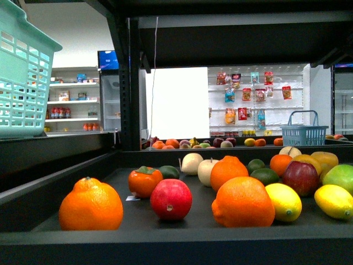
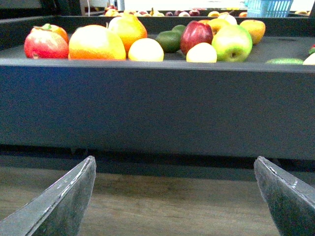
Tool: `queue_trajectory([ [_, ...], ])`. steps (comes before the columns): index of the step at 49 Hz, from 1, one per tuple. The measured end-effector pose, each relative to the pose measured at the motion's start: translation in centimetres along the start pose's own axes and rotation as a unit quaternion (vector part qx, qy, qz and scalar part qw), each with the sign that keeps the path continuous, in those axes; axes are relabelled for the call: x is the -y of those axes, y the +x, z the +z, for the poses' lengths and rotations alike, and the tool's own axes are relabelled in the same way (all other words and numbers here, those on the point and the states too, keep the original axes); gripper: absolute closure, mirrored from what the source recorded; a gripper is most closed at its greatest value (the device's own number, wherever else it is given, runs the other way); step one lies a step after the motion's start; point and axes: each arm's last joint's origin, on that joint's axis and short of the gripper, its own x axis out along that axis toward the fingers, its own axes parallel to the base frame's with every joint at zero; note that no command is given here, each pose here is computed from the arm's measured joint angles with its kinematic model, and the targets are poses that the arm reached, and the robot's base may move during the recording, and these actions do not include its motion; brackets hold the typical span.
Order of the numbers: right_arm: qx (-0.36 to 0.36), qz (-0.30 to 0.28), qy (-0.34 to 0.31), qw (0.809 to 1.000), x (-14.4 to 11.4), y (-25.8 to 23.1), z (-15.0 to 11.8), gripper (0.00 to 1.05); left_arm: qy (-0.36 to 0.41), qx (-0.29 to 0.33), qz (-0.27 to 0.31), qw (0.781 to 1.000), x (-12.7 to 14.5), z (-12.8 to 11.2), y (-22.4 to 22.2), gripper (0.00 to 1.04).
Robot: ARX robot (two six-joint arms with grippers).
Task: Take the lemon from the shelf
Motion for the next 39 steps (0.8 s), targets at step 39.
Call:
queue_trajectory([
  [39, 0.000, 0.000, 0.000, 1.000, 0.00, 0.00, 0.00, 0.08, 0.000, 0.000, 0.000, 1.000, 0.00, 0.00, 0.00, 0.08],
])
